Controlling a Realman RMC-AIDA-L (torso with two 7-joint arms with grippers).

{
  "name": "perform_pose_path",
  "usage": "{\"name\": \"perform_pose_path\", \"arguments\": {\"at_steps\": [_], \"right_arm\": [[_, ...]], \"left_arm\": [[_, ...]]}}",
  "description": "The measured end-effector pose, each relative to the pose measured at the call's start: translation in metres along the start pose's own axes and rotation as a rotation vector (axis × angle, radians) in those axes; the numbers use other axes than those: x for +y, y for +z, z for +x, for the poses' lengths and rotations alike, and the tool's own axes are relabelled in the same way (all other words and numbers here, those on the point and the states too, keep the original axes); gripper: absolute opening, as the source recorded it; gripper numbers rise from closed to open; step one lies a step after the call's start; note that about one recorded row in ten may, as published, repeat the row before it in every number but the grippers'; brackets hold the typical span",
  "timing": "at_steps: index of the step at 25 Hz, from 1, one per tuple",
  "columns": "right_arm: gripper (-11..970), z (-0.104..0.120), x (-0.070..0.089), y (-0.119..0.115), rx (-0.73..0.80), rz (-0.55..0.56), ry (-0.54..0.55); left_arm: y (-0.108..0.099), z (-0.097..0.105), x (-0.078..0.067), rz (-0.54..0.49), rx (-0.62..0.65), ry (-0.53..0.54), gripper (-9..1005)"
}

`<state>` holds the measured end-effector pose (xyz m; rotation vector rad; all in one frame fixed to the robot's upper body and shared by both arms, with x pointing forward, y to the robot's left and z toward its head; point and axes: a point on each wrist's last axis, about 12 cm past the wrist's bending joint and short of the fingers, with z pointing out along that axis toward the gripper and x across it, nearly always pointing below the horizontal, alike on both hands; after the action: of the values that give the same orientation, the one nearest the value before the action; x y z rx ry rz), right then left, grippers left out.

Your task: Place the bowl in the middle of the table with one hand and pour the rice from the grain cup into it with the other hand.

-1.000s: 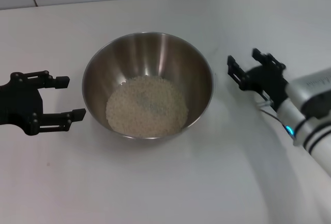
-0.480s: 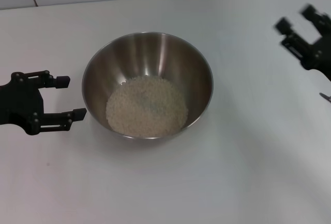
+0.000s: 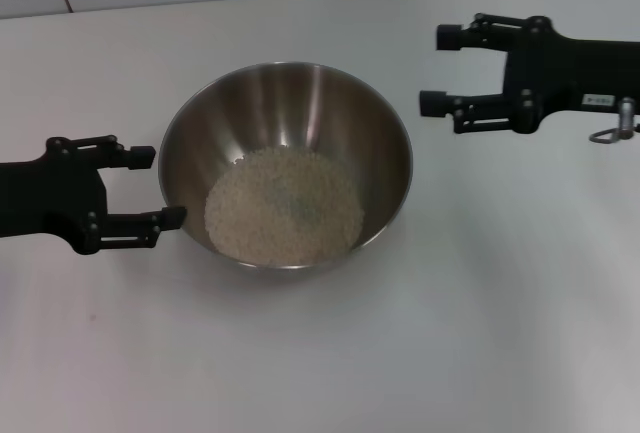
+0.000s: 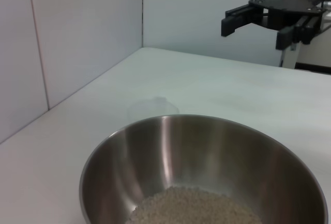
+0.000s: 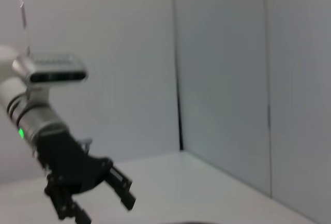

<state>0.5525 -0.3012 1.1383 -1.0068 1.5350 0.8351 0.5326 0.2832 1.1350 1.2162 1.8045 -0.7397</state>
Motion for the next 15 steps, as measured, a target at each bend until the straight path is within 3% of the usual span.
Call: {"name": "perform_pose_path", "arguments": {"at_steps": [7, 15], "right_arm": [[834, -0.011, -0.004, 0.025, 0.139, -0.060, -0.041], [834, -0.011, -0.001, 0.031, 0.153, -0.057, -0.067]], "left_arm": [[0.007, -0.003, 0.000, 0.009, 0.011, -0.005, 793], [0.008, -0.004, 0.000, 0.012, 0.013, -0.012, 792]]}}
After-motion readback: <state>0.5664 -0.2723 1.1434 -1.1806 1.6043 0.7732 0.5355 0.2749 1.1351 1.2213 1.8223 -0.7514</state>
